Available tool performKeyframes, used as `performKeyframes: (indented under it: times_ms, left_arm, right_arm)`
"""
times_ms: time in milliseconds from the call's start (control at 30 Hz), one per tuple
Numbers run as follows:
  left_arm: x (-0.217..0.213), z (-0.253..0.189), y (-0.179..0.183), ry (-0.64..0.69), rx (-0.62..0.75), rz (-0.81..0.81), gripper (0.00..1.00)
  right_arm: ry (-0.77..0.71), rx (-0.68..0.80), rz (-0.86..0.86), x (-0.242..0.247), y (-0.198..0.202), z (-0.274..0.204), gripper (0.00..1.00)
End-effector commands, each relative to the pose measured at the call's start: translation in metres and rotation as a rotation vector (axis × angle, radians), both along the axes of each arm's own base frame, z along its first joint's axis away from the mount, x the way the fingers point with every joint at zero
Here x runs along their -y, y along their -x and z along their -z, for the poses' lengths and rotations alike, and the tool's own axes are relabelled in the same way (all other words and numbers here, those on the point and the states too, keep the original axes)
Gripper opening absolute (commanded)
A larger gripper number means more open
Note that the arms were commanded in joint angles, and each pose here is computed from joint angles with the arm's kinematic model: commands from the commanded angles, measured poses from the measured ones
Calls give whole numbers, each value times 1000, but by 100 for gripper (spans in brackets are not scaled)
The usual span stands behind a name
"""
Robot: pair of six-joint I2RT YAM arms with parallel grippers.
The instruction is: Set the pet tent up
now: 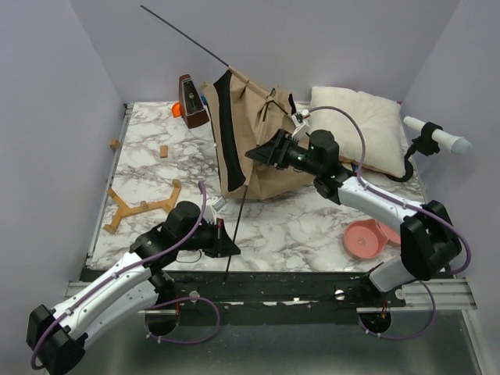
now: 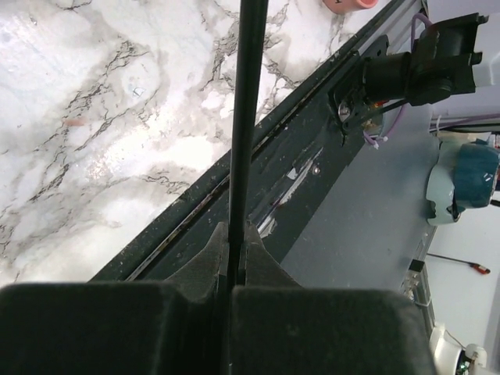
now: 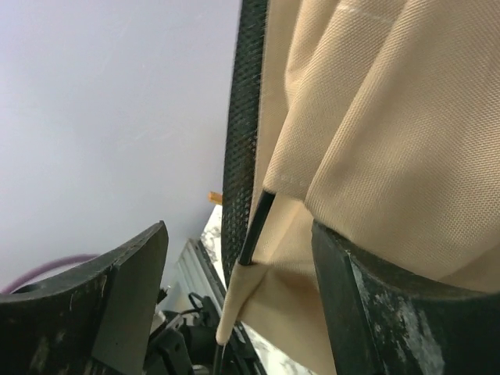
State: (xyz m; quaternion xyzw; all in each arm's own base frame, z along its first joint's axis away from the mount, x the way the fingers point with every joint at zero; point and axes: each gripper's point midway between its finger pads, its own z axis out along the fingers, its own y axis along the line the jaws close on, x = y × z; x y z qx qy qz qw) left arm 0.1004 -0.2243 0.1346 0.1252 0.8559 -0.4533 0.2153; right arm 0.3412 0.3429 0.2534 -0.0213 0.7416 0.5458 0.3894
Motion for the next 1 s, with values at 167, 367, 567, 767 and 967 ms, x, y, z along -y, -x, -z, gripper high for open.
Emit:
performKeyframes:
  times_ms: [167,367,567,767,967]
  left_arm:
    - [12,-33,-31,54,86,-76,0]
    - [14,-46,-31,85,96,-76,0]
    - [14,-45,-29,87,83,-76,0]
    - [12,-46,-29,87,78,-83,0]
    - [11,-42,-33,61,81,-80,0]
  right_arm:
    - [135,243,-59,35,42,-6,85]
    - [224,363,-171,38,68,22,84]
    - [311,473,-146,30,60,34,81]
    - [314,546,-147,12,53,27,78]
    - [324,583,-151,-1,45,29,55]
